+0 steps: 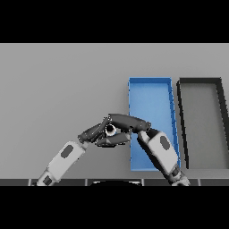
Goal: Pick up the blue pipe and place it into the blue bin.
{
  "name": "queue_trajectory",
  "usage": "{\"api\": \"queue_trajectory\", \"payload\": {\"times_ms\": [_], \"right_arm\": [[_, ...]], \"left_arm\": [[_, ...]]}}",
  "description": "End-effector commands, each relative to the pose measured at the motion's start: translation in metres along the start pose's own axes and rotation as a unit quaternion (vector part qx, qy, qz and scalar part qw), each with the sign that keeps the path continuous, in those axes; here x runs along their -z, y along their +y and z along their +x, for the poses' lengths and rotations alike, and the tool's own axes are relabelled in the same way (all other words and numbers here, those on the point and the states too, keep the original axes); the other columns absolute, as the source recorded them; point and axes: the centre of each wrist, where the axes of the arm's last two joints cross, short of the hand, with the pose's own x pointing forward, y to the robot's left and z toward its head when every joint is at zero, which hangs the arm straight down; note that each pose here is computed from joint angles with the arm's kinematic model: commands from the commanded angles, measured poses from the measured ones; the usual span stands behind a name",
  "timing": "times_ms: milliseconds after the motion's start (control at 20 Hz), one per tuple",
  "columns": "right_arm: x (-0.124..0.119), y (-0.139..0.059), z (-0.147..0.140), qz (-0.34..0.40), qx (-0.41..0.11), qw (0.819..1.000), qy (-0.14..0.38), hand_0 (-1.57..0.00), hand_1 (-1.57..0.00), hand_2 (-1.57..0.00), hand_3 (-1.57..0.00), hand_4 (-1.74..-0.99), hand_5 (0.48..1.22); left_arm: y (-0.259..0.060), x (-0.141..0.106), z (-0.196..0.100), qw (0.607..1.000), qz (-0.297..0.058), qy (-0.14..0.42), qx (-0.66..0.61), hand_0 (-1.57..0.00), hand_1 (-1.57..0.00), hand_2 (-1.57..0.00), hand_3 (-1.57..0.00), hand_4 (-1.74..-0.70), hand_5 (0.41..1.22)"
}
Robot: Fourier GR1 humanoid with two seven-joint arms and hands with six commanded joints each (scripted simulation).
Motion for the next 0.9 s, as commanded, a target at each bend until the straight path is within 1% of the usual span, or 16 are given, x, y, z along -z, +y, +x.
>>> {"api": "queue_trajectory", "payload": {"times_ms": [0, 50, 100, 200, 250, 400, 450, 550, 600, 700, 750, 800, 850], "right_arm": [[-0.003, 0.0, 0.0, 0.001, 0.003, 1.0, -0.012, -1.56, -1.56, -1.56, -1.56, -1.483, 1.212], [-0.003, -0.002, -0.001, -0.001, 0.005, 1.0, -0.021, -1.57, -1.57, -1.57, -1.56, -1.484, 1.214], [0.0, -0.001, 0.0, -0.002, 0.007, 1.0, -0.017, -1.57, -1.57, -1.57, -1.57, -1.484, 1.215], [0.0, -0.003, -0.002, -0.01, 0.01, 1.0, -0.022, -1.57, -1.57, -1.57, -1.57, -1.484, 1.217], [0.004, -0.001, 0.0, -0.011, 0.009, 1.0, -0.025, -1.57, -1.57, -1.57, -1.57, -1.485, 1.218], [-0.003, -0.001, 0.001, -0.016, 0.004, 0.999, -0.036, -1.57, -1.57, -1.57, -1.57, -1.485, 1.219], [-0.005, -0.003, 0.0, -0.015, 0.004, 0.999, -0.031, -1.57, -1.57, -1.57, -1.57, -1.487, 1.22], [-0.002, -0.001, 0.0, -0.018, 0.011, 0.999, -0.034, -1.57, -1.57, -1.57, -1.57, -1.49, 1.22], [-0.001, -0.006, 0.001, -0.026, 0.01, 0.999, -0.033, -1.57, -1.57, -1.57, -1.57, -1.491, 1.22], [0.003, -0.009, 0.005, -0.023, 0.058, 0.997, -0.041, -1.57, -1.57, -1.57, -1.57, -1.492, 1.221], [0.003, -0.011, 0.005, -0.017, 0.095, 0.994, -0.048, -1.57, -1.57, -1.57, -1.57, -1.492, 1.221], [0.002, -0.014, 0.01, -0.016, 0.114, 0.992, -0.056, -1.57, -1.57, -1.57, -1.57, -1.492, 1.221], [0.002, -0.017, 0.016, -0.014, 0.136, 0.989, -0.057, -1.57, -1.57, -1.57, -1.57, -1.493, 1.221]], "left_arm": [[-0.001, -0.002, 0.0, 1.0, 0.004, 0.001, 0.009, -0.32, -0.26, -0.27, -0.11, -0.99, 1.042], [0.001, 0.0, 0.003, 1.0, 0.008, 0.011, 0.015, -0.26, -0.21, -0.21, -0.09, -0.95, 0.964], [0.002, 0.002, 0.003, 0.999, 0.013, 0.022, 0.02, -0.2, -0.17, -0.17, -0.07, -0.91, 0.901], [0.004, 0.0, -0.001, 0.999, 0.023, 0.043, 0.023, -0.13, -0.11, -0.11, -0.04, -0.85, 0.794], [0.005, 0.002, -0.001, 0.998, 0.025, 0.043, 0.024, -0.1, -0.09, -0.09, -0.03, -0.84, 0.754], [0.003, -0.001, -0.002, 0.999, 0.029, 0.038, 0.012, -0.05, -0.04, -0.04, -0.02, -0.83, 0.659], [0.001, 0.0, -0.004, 0.999, 0.034, 0.043, 0.003, -0.04, -0.03, -0.04, -0.01, -0.84, 0.636], [-0.003, -0.002, -0.005, 0.996, 0.043, 0.076, -0.011, -0.03, -0.02, -0.02, -0.01, -0.87, 0.616], [-0.001, -0.006, -0.003, 0.995, 0.047, 0.087, -0.011, -0.02, -0.02, -0.02, -0.01, -0.87, 0.612], [-0.002, -0.004, -0.004, 0.995, 0.051, 0.088, -0.008, -0.01, -0.01, -0.01, 0.0, -0.88, 0.593], [-0.002, -0.004, -0.002, 0.995, 0.048, 0.093, -0.007, -0.01, -0.01, -0.01, 0.0, -0.88, 0.572], [-0.002, -0.008, -0.004, 0.995, 0.048, 0.092, -0.007, -0.01, -0.01, -0.01, 0.0, -0.88, 0.555], [-0.003, -0.006, -0.004, 0.994, 0.049, 0.097, -0.008, -0.01, 0.0, -0.01, 0.0, -0.87, 0.543]]}}
